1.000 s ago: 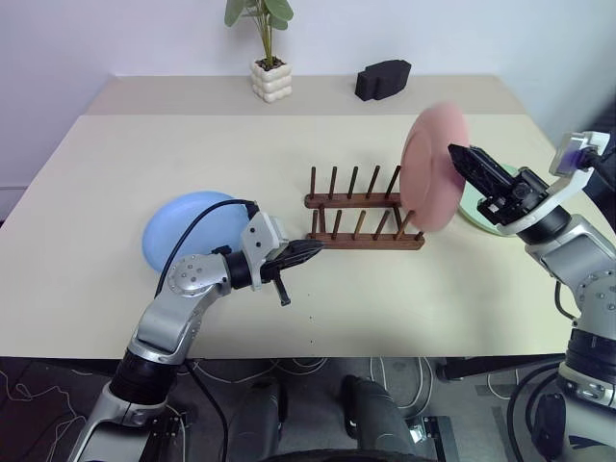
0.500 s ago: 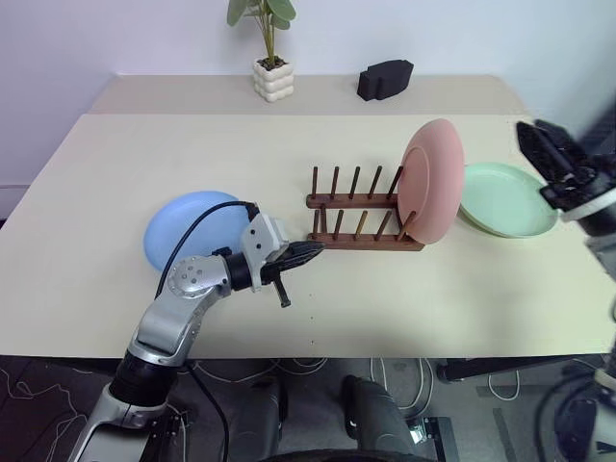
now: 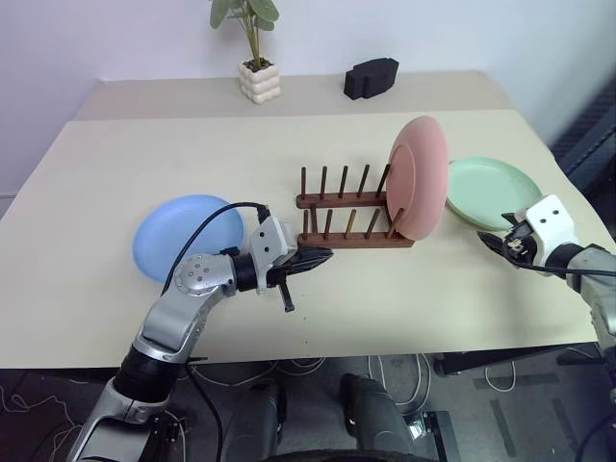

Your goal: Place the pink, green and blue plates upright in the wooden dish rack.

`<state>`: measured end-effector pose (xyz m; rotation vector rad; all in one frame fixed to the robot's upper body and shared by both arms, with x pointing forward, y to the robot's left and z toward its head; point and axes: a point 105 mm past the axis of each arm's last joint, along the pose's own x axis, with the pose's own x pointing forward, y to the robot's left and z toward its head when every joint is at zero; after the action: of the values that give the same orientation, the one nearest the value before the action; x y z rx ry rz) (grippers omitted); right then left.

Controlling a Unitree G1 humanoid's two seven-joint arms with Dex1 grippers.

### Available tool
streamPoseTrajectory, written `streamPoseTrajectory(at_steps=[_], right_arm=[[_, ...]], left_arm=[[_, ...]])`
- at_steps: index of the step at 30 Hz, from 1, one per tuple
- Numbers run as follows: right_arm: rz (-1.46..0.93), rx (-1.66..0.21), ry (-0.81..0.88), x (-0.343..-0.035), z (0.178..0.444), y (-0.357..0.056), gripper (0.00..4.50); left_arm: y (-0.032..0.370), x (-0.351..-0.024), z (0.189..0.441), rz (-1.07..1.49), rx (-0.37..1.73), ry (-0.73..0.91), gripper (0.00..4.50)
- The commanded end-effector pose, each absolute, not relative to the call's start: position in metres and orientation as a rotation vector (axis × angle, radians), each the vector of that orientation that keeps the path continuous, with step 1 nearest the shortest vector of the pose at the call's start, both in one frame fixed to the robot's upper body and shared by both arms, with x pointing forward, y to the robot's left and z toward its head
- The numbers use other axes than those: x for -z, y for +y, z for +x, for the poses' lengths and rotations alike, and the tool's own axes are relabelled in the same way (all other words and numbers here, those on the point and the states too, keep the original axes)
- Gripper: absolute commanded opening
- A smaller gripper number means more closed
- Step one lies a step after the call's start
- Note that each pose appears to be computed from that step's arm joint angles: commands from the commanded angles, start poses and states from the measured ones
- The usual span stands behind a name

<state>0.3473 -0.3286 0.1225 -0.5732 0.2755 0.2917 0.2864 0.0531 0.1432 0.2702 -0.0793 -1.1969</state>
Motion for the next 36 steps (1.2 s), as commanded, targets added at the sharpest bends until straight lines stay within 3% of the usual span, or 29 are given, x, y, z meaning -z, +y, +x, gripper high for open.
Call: streamPoseTrajectory(at_steps=[1,2,5,9,13,16,21,24,25,28,30,32,36], right_arm=[[-0.638,-0.285,0.271,-0.117,0.357,-0.332,2.88],[-0.652,-0.286,0.282,-0.113,0.360,-0.333,2.88],[-0.660,-0.278,0.303,-0.105,0.368,-0.336,2.04],[-0.656,-0.274,0.279,-0.107,0.371,-0.336,0.04],[-0.699,-0.250,0.222,-0.116,0.371,-0.336,0.04],[-0.770,-0.150,0.097,-0.151,0.370,-0.341,0.04],[-0.815,-0.009,-0.115,-0.219,0.359,-0.343,0.04],[-0.798,0.036,-0.403,-0.309,0.337,-0.318,0.04],[-0.754,0.002,-0.495,-0.334,0.327,-0.302,0.04],[-0.607,-0.193,-0.612,-0.361,0.309,-0.258,0.04],[-0.543,-0.324,-0.639,-0.366,0.299,-0.233,0.04],[-0.411,-0.567,-0.661,-0.366,0.280,-0.192,0.04],[-0.067,-0.927,-0.649,-0.361,0.254,-0.130,0.04]], left_arm=[[0.053,-0.151,0.285,0.282,1.193,-0.112,0.00],[0.053,-0.152,0.285,0.282,1.190,-0.113,0.00],[0.055,-0.154,0.285,0.281,1.174,-0.117,0.00],[0.057,-0.155,0.283,0.279,1.160,-0.115,0.00],[0.057,-0.156,0.282,0.279,1.154,-0.115,0.00],[0.057,-0.156,0.282,0.278,1.153,-0.115,0.00],[0.056,-0.157,0.282,0.278,1.157,-0.115,0.00],[0.053,-0.158,0.283,0.276,1.170,-0.119,0.00],[0.052,-0.158,0.283,0.276,1.174,-0.122,0.00],[0.053,-0.158,0.284,0.275,1.175,-0.124,0.00],[0.054,-0.158,0.285,0.275,1.174,-0.122,0.00],[0.059,-0.158,0.287,0.276,1.157,-0.118,0.00],[0.067,-0.155,0.289,0.282,1.134,-0.108,0.00]])
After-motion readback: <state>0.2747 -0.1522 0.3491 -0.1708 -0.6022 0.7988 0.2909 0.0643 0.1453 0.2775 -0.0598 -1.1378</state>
